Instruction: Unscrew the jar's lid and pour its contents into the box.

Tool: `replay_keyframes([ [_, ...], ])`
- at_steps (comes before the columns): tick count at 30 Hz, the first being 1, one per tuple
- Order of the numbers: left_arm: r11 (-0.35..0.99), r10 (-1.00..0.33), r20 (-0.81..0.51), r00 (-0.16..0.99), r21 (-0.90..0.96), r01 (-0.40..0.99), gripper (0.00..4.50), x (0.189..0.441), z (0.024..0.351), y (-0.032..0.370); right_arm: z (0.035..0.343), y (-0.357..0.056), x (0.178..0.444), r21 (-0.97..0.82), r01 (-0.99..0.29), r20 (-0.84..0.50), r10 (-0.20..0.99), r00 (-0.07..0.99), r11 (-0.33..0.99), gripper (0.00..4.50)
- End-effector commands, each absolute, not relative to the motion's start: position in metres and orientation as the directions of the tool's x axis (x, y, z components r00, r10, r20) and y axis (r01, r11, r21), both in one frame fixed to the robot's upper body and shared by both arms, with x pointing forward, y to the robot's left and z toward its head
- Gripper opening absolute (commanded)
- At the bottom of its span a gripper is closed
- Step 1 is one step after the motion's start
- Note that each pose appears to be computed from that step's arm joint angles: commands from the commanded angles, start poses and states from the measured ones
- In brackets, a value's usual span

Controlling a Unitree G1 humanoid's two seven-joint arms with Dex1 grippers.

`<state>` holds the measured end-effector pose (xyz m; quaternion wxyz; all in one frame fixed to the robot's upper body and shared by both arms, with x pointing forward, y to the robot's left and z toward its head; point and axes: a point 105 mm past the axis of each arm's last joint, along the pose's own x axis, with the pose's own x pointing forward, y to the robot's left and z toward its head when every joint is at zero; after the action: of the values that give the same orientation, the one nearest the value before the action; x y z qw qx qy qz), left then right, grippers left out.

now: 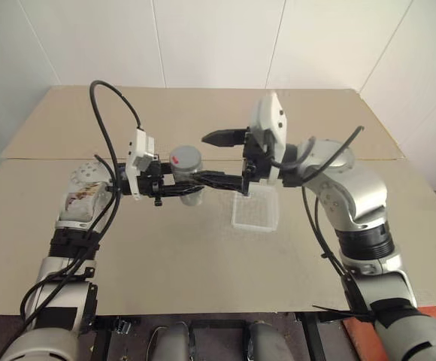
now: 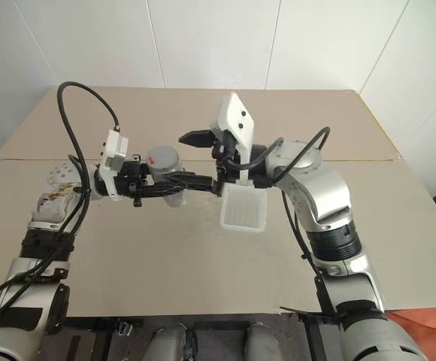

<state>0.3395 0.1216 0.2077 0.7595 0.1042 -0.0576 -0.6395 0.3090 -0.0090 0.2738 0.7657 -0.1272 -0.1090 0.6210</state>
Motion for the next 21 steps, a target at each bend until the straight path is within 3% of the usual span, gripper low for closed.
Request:
replay_keyframes([
  [1, 0.145, -0.986, -0.037, 0.161, 0.277, 0.950, 1.93, 0.339, 0.218, 0.118, 0.283, 0.001, 0.310, -0.347, -0.914, 0.016, 0.976, 0.219, 0.210, 4.48],
  [7, 0.145, -0.986, -0.039, 0.162, 0.281, 0.949, 1.93, 0.338, 0.219, 0.119, 0.279, 0.012, 0.317, -0.318, -0.920, -0.007, 0.970, 0.243, 0.228, 4.48],
  [10, 0.146, -0.986, -0.041, 0.164, 0.282, 0.948, 1.93, 0.338, 0.219, 0.120, 0.279, 0.012, 0.319, -0.310, -0.920, -0.005, 0.967, 0.253, 0.239, 3.94],
  [14, 0.148, -0.985, -0.045, 0.167, 0.282, 0.948, 1.93, 0.337, 0.218, 0.121, 0.282, 0.012, 0.319, -0.297, -0.924, 0.003, 0.968, 0.253, 0.242, 2.76],
  [21, 0.144, -0.982, -0.074, 0.171, 0.280, 0.949, 1.93, 0.338, 0.212, 0.123, 0.306, 0.003, 0.321, -0.178, -0.944, 0.087, 0.960, 0.267, 0.279, 2.76],
])
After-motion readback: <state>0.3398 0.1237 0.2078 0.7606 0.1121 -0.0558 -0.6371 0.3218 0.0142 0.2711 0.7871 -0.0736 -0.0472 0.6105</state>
